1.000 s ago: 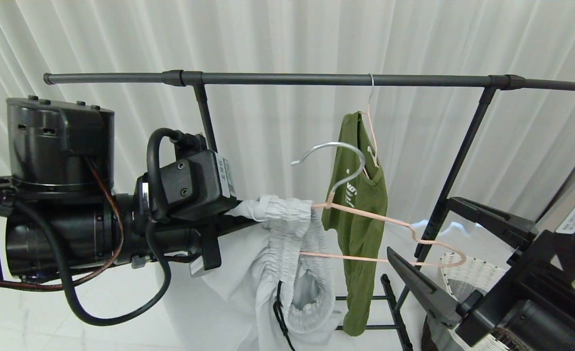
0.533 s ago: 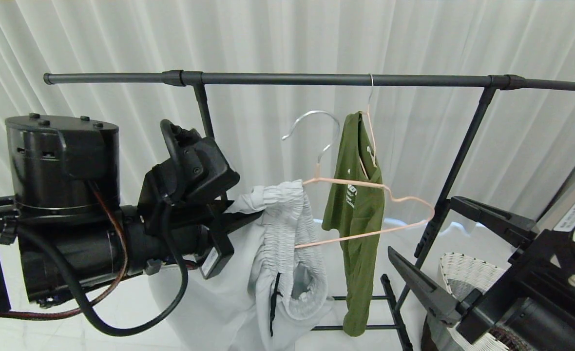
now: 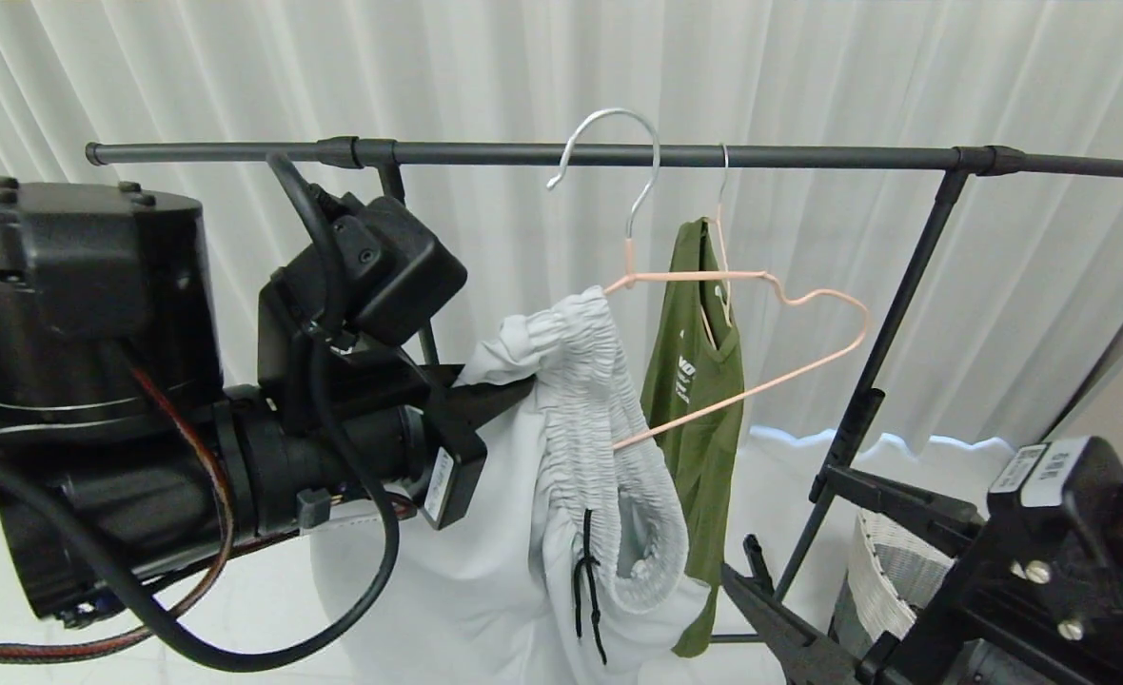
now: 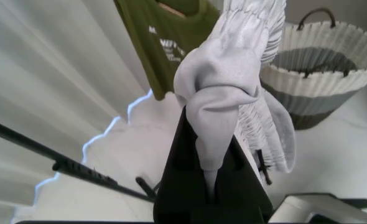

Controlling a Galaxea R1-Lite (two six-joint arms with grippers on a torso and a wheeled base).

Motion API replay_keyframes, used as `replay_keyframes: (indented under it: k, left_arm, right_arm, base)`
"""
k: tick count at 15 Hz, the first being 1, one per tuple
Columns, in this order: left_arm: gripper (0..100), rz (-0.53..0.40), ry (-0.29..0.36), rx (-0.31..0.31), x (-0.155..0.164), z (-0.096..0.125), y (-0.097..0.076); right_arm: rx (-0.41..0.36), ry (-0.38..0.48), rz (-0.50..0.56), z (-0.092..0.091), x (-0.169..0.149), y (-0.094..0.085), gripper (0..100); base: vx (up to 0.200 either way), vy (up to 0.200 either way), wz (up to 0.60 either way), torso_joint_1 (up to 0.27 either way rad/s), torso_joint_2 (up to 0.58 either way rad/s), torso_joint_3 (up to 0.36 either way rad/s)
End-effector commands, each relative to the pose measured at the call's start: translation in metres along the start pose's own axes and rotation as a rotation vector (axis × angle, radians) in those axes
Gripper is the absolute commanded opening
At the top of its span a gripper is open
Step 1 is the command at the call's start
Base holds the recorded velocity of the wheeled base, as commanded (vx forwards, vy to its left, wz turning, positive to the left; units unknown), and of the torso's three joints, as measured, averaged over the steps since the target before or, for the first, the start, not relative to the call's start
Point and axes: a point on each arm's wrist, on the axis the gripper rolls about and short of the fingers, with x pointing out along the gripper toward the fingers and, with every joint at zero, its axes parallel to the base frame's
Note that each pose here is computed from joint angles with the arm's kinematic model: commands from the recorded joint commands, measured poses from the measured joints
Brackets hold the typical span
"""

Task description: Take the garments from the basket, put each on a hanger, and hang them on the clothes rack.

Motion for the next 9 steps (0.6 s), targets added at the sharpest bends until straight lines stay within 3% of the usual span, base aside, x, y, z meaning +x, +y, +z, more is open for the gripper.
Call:
replay_keyframes:
  k: [1,5,9]
  left_arm:
    - [0,0.010,-0.034,0.002,-0.002,0.006,0.002]
    - [0,0.024,-0.078,0.011,-0.005,0.012,0.003]
    - [0,0.032,-0.109,0.015,-0.008,0.017,0.004]
  right_arm:
    - [0.039,0.057,0.001,-0.010,0.011,0.007,100]
    - [0.156,0.125,-0.032,-0.023,0.041,0.017,100]
    - [0.215,0.181,-0.157,-0.041,0.065,-0.003,100]
  base:
    - [0.000,0.000,0.00,0.000,0.00,0.000]
    - [0.000,0.000,0.00,0.000,0.00,0.000]
    - [0.000,0.000,0.00,0.000,0.00,0.000]
